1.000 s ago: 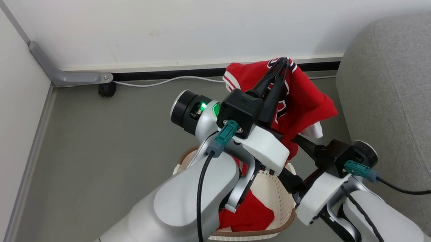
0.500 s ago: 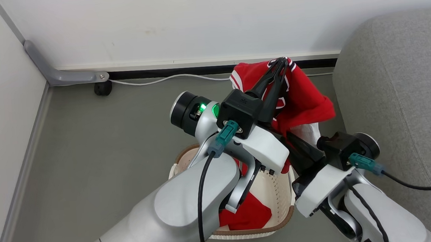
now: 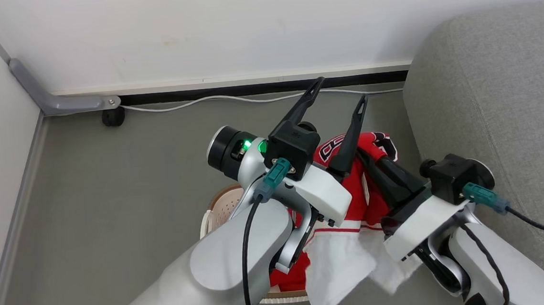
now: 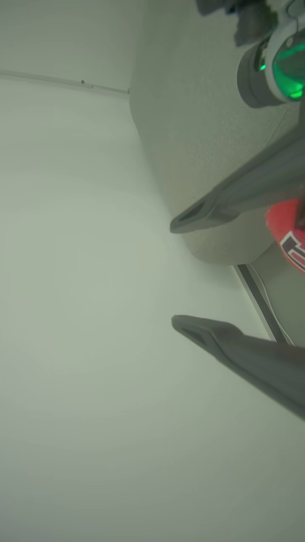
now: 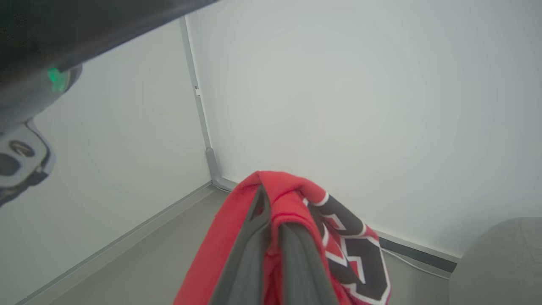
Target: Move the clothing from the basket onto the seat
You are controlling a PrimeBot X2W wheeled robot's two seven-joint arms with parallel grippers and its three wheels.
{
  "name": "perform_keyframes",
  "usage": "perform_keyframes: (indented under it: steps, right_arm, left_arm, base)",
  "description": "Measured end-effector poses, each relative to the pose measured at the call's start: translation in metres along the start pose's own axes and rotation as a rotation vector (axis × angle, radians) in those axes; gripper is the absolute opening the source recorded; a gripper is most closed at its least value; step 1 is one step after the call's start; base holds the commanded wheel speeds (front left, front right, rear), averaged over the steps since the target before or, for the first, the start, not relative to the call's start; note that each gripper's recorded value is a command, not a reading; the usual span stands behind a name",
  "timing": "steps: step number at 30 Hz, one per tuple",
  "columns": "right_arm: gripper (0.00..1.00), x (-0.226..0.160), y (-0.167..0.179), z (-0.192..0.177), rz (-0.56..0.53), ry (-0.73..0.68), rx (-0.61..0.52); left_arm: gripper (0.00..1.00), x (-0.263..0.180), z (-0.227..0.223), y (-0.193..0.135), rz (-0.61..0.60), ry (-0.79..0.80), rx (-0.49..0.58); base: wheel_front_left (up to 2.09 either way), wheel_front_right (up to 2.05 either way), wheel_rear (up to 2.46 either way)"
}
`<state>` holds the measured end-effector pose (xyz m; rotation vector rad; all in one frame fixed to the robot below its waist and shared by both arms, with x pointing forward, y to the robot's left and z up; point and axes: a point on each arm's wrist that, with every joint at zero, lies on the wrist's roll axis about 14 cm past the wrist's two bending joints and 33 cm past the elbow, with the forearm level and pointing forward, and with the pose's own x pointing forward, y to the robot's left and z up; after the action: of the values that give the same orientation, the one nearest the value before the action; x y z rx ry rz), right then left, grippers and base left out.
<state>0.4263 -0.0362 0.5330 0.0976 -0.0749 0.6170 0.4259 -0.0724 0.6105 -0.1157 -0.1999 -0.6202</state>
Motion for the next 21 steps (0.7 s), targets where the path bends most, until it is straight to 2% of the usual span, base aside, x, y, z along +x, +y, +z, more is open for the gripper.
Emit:
perform_keyframes:
  steps: [8,21]
  right_arm:
    - [0.00,-0.018,-0.030,0.020,-0.105,-0.055,0.010]
    - [0.00,-0.068,-0.073,0.057,-0.273,-0.142,-0.035]
  left_arm:
    - [1.00,-0.004,-0.020,-0.020,-0.089,0.047,-0.022]
    - [1.00,-0.003,-0.051,-0.058,-0.259,0.136,-0.059]
  base:
    - [0.00,0.00,0.00]
    - [0.00,0.00,0.00]
